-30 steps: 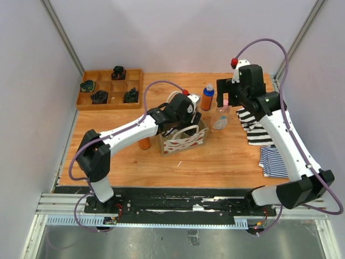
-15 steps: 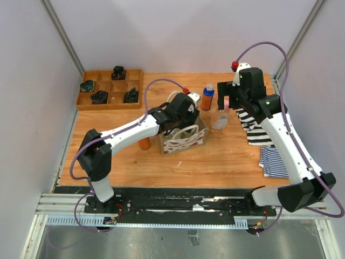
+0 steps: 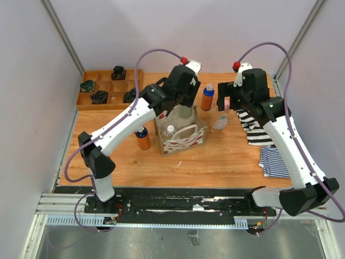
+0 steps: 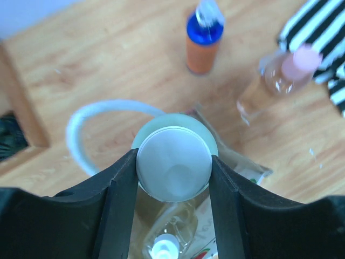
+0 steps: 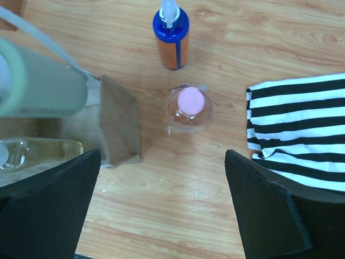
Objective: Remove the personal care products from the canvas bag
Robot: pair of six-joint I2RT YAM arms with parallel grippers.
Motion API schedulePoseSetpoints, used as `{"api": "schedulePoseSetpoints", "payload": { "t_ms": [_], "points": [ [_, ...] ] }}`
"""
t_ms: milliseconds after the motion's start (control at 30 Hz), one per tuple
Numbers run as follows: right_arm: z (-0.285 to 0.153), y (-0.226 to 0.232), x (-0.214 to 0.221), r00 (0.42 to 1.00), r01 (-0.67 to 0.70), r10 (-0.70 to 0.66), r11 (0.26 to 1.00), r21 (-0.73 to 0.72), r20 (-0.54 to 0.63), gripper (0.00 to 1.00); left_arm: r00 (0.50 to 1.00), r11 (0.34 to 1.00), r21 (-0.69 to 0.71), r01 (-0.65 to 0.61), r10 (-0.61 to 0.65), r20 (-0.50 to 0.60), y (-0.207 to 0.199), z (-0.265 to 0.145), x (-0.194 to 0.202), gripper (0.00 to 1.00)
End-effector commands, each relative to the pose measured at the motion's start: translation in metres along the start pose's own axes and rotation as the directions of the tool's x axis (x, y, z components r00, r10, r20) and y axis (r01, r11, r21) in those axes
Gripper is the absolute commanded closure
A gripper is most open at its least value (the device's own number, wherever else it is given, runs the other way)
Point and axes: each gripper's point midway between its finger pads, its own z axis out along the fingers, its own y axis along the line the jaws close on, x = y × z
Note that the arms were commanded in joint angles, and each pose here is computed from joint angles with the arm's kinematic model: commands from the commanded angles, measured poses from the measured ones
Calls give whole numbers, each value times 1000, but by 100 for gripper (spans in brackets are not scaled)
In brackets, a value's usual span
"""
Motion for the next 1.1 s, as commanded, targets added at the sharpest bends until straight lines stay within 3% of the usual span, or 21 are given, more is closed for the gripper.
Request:
{"api": "schedulePoseSetpoints", "payload": {
  "t_ms": [0, 167, 333, 533, 833, 900, 967, 1067],
  "points": [
    [-8, 26, 3, 1000, 9, -9, 993, -115, 1, 1, 977, 985, -161, 62, -27, 213, 41, -60, -80, 100],
    [-13, 71, 5, 997, 75, -77, 967, -244, 1, 1, 956, 951, -284, 125, -39, 290, 74, -100, -107, 100],
    [-13, 137, 16, 981, 182, -194, 907, -380, 7, 1, 940, 883, -408, 231, -95, 327, 113, -130, -104, 99],
    [12, 183, 48, 950, 228, -299, 863, -451, -93, 1, 926, 807, -477, 350, -220, 307, 160, -128, -57, 100],
    [36, 231, 89, 896, 267, -409, 808, -526, -174, 1, 902, 738, -523, 426, -303, 307, 184, -128, 22, 100],
    [37, 237, 92, 892, 273, -418, 803, -530, -172, 6, 904, 742, -520, 424, -314, 289, 182, -123, 36, 99],
    [42, 240, 93, 893, 273, -413, 813, -514, -180, 17, 902, 745, -510, 430, -330, 278, 179, -118, 49, 99],
    [46, 240, 94, 892, 278, -413, 822, -497, -185, 23, 887, 750, -475, 460, -365, 282, 173, -110, 65, 99]
  ]
}}
